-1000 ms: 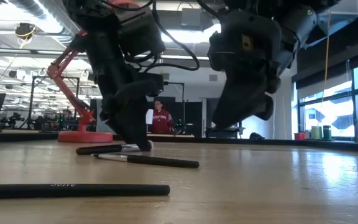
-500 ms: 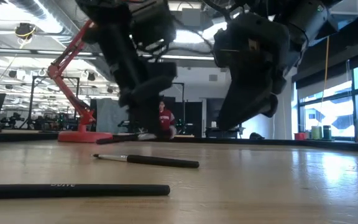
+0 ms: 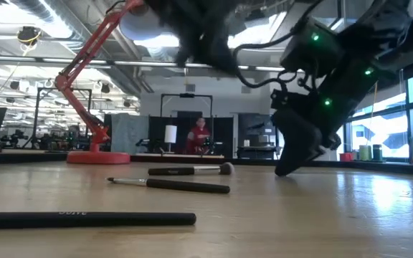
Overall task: Sort items
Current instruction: Put the powder brush into the brush organizer
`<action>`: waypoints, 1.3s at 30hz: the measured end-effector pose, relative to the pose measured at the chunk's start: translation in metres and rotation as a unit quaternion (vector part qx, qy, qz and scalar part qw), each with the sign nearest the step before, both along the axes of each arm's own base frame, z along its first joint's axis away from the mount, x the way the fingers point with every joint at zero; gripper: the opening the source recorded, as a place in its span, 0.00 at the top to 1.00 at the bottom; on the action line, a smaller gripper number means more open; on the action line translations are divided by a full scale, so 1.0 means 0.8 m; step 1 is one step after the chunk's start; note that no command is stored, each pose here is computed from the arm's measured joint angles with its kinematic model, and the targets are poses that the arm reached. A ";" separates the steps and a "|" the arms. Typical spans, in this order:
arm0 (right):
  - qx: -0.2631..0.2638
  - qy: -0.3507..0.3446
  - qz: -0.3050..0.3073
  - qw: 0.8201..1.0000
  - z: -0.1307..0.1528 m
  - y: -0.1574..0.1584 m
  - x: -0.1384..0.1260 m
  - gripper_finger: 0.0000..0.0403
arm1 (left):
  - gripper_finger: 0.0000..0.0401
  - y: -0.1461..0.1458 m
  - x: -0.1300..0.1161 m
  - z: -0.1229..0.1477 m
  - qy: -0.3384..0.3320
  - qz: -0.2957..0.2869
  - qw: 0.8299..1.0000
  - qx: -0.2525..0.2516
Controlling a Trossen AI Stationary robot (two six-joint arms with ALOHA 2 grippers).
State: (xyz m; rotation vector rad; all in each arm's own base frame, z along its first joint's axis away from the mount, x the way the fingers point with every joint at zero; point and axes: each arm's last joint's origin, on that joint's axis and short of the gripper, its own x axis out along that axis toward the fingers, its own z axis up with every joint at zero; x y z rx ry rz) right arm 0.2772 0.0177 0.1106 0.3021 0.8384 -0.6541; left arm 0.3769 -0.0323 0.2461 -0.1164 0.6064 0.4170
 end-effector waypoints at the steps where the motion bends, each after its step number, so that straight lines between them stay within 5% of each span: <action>1: 0.007 -0.007 0.001 1.000 -0.001 -0.006 0.000 0.77 | 0.90 -0.003 0.001 0.011 -0.023 -0.007 1.000 0.011; 7: 0.037 -0.056 -0.002 0.998 0.005 -0.019 0.008 0.77 | 0.93 -0.011 -0.006 0.043 -0.068 -0.029 0.996 0.041; 11: 0.081 -0.101 0.016 0.991 0.025 -0.019 0.011 0.77 | 0.93 -0.007 -0.017 0.023 0.023 -0.003 0.998 0.061; 14: 0.115 -0.122 0.108 0.980 0.049 -0.020 0.019 0.76 | 0.91 -0.005 -0.027 -0.010 0.134 0.006 0.988 0.072; 18: 0.044 -0.098 0.237 0.966 0.060 -0.018 0.027 0.70 | 0.87 -0.002 -0.049 -0.053 0.251 0.001 0.966 0.066; 23: -0.024 -0.065 0.233 0.970 0.052 -0.028 0.041 0.56 | 0.82 -0.005 -0.075 -0.079 0.296 0.028 0.954 0.048; 28: -0.042 -0.051 0.289 0.955 0.048 -0.031 0.059 0.46 | 0.79 -0.005 -0.090 -0.072 0.336 0.028 0.941 0.034; 34: -0.075 -0.008 0.345 0.936 0.049 -0.034 0.083 0.40 | 0.78 -0.001 -0.106 -0.036 0.303 0.045 0.951 0.051; 39: -0.049 0.064 0.351 0.933 0.036 -0.045 0.105 0.46 | 0.79 0.007 -0.133 0.013 0.237 0.073 0.966 0.075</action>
